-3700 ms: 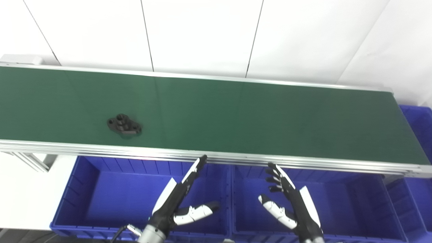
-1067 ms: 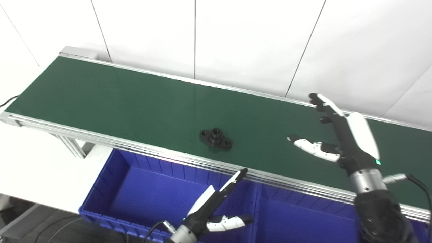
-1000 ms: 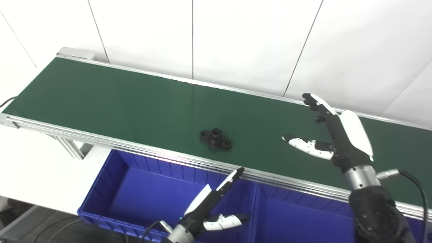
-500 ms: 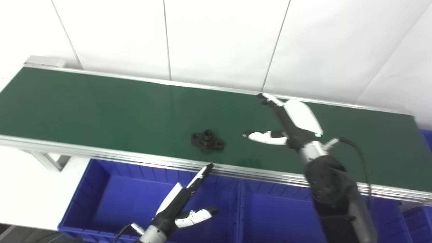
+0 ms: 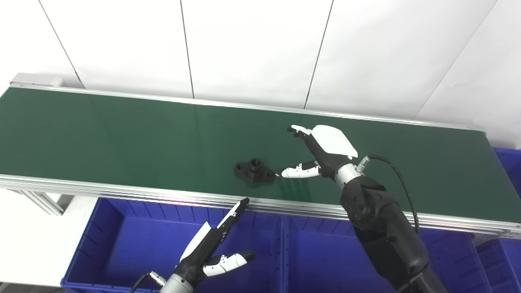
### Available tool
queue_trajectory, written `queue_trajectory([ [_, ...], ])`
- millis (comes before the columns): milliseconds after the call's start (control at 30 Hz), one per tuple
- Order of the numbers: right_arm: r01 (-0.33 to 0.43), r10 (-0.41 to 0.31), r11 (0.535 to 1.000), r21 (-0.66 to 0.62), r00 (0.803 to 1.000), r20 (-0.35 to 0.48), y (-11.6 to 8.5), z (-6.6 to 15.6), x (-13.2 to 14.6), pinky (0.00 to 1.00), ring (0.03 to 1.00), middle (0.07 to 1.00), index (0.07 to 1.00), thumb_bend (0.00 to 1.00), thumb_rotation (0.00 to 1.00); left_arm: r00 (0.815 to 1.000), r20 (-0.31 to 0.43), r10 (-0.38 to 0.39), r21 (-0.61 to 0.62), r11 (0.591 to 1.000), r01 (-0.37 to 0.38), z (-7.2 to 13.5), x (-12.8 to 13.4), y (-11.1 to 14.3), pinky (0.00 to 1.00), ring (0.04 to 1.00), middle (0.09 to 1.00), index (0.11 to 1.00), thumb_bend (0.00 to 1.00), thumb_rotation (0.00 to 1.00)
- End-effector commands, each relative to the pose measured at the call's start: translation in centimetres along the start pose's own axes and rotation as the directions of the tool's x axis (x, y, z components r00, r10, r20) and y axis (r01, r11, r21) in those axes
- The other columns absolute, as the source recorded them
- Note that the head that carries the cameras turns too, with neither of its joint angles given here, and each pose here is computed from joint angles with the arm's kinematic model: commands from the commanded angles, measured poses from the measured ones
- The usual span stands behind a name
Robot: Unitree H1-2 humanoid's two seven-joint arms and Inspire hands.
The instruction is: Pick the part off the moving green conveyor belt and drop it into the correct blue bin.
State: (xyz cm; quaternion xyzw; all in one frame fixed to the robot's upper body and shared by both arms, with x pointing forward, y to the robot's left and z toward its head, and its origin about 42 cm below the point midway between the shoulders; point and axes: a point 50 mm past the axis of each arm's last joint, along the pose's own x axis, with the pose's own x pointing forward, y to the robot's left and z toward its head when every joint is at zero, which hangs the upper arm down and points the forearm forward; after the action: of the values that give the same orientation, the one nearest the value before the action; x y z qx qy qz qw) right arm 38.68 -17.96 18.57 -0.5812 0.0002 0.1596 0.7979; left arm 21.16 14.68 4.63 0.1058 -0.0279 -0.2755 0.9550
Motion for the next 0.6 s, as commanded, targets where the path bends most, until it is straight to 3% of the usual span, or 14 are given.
queue_trajectory([
  [0,0.048,-0.046,0.998,-0.043,0.998,0.041,-1.7,0.8,0.8,0.79,0.841,0.861,0.894,0.75,0.48,0.998,0.069,0.006,0.010,1.000,-0.006,1.6,0.7,0.3,0.99,1.000,1.000,1.000,0.58,0.71],
  [333,-0.043,0.044,0.991,-0.126,0.999,0.006,0.3,-0.6,1.8,0.77,0.821,0.841,0.878,0.74,0.45,0.997,0.078,0.009,0.009,1.000,-0.010,2.5,1.0,-0.6,0.98,1.000,1.000,1.000,0.56,0.69],
  [567,-0.067,0.069,0.986,-0.153,0.998,0.007,2.3,-1.2,1.2,0.76,0.795,0.810,0.856,0.73,0.45,0.997,0.081,0.012,-0.004,1.000,-0.012,3.0,1.3,-1.3,0.97,1.000,1.000,1.000,0.56,0.69],
])
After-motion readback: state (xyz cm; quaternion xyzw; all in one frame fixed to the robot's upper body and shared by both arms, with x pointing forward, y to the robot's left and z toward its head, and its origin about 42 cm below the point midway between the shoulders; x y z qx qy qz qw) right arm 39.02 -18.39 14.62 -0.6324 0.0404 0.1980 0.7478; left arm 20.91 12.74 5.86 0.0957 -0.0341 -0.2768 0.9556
